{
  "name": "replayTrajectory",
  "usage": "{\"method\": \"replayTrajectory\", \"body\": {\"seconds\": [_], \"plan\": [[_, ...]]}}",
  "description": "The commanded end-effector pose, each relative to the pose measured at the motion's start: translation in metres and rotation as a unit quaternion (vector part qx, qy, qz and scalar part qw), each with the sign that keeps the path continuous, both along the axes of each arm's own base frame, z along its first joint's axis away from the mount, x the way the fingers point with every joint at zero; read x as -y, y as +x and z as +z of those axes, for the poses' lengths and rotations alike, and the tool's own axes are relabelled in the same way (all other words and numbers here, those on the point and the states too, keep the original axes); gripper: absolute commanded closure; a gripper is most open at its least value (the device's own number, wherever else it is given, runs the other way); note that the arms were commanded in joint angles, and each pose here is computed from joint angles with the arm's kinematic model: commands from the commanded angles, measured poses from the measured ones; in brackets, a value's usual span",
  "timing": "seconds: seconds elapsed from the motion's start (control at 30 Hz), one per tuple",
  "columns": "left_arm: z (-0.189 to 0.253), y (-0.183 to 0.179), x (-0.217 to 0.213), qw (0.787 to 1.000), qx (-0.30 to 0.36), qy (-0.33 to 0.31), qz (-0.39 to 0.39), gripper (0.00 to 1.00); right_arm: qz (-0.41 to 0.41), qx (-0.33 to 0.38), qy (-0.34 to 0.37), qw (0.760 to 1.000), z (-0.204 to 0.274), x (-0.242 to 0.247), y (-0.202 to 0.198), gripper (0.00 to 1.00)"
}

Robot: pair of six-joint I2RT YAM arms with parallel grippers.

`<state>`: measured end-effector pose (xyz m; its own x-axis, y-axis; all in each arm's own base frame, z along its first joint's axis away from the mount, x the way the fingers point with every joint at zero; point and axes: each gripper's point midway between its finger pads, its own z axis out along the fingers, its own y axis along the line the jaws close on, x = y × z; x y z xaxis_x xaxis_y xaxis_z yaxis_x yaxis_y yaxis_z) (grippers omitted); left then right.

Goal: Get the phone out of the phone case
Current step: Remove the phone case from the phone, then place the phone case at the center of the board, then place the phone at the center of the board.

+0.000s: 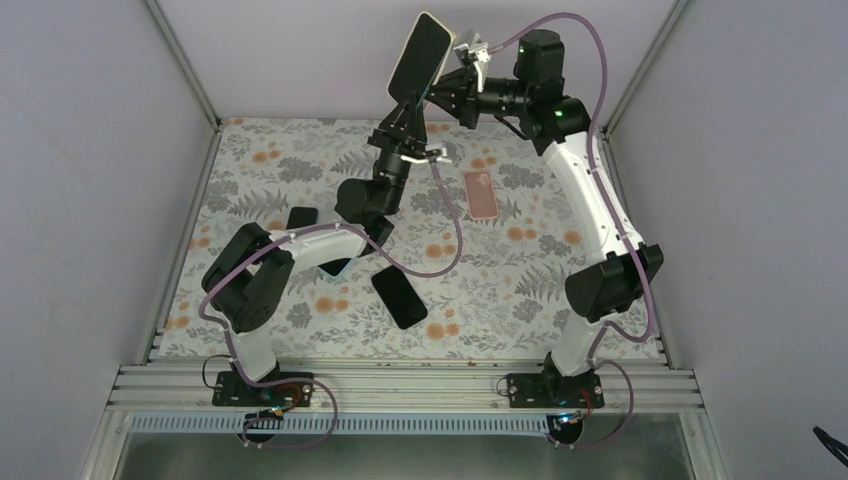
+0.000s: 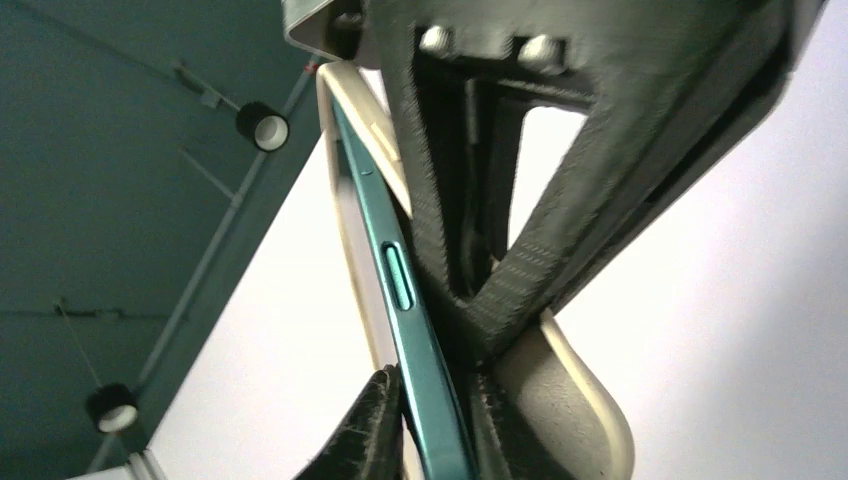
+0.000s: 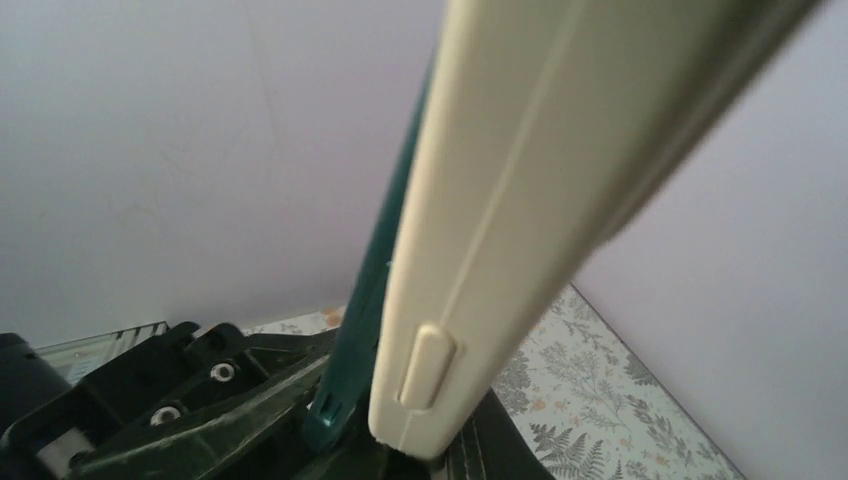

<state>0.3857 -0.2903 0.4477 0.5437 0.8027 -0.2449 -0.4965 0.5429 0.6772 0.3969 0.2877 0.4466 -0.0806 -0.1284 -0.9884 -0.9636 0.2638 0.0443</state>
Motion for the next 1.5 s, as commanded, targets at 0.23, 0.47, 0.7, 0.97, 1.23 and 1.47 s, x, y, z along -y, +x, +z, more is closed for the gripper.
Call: {"method": "replayTrajectory", "body": {"seconds": [0.23,0.47,0.7,0.97,1.23,1.47], "plan": [[0.088,-0.031,-0.133,0.973,0.077,-0.198,0.095,0.98,-0.018,-0.072,-0.059,0.995,-0.035,0.043,-0.008,0.97],[0.074,-0.036,-0.126,0.986,0.023,-0.153,0.063,0.98,-0.263,-0.005,-0.252,0.931,-0.107,0.116,0.075,0.97],[-0.003,-0.024,-0.138,0.986,-0.062,0.042,0.146,0.98,-0.371,-0.044,-0.411,0.831,-0.2,0.233,0.095,0.97],[-0.102,0.008,-0.258,0.925,-0.237,0.1,0.281,0.98,-0.305,-0.216,-0.408,0.833,-0.28,0.295,0.049,0.97],[-0.237,-0.01,-0.328,0.832,-0.398,0.17,0.348,0.98,-0.268,-0.344,-0.4,0.806,-0.356,0.32,0.01,0.97],[-0.32,-0.036,-0.347,0.764,-0.502,0.205,0.35,0.98,-0.269,-0.386,-0.396,0.788,-0.391,0.343,-0.005,0.97]]}}
